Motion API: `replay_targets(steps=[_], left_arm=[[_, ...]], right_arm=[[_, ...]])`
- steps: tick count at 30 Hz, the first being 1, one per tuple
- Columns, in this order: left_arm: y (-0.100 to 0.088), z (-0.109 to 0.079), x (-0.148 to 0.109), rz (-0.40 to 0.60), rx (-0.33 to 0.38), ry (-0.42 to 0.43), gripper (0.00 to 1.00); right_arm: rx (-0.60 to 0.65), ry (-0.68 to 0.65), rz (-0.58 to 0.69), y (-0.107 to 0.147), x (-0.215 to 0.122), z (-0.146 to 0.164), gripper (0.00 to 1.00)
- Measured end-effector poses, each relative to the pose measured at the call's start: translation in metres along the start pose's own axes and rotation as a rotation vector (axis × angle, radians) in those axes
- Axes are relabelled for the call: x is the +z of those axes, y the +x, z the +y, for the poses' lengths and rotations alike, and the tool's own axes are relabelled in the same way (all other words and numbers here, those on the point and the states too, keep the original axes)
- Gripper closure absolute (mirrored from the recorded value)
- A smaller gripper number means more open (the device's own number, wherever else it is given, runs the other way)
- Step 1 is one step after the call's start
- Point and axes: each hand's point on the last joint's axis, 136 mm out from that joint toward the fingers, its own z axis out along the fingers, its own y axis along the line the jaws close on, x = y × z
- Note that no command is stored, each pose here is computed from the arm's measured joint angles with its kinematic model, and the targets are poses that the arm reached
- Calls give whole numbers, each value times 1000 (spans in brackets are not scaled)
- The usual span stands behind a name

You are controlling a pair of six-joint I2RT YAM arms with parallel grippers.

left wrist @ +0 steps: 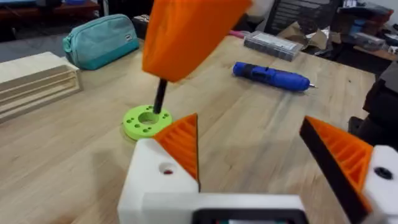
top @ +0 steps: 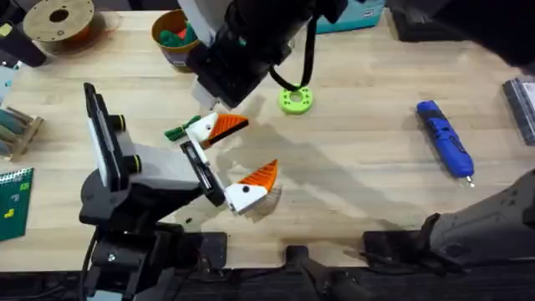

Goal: Pick up the gripper from the table and insert it into the empty holder that is missing its gripper. Then pick up a screw, insert it into the mounting hole, and use the screwdriver to tighten it. Finally, clean up the table by picking up the vegetable and placing it into the bucket.

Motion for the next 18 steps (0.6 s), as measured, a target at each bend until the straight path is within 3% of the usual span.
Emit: replay_targets(steps=[18], left_arm=[[0,0,0,0,0,1,15]], right_arm=[[-21,-26,63,8,22,14,993]])
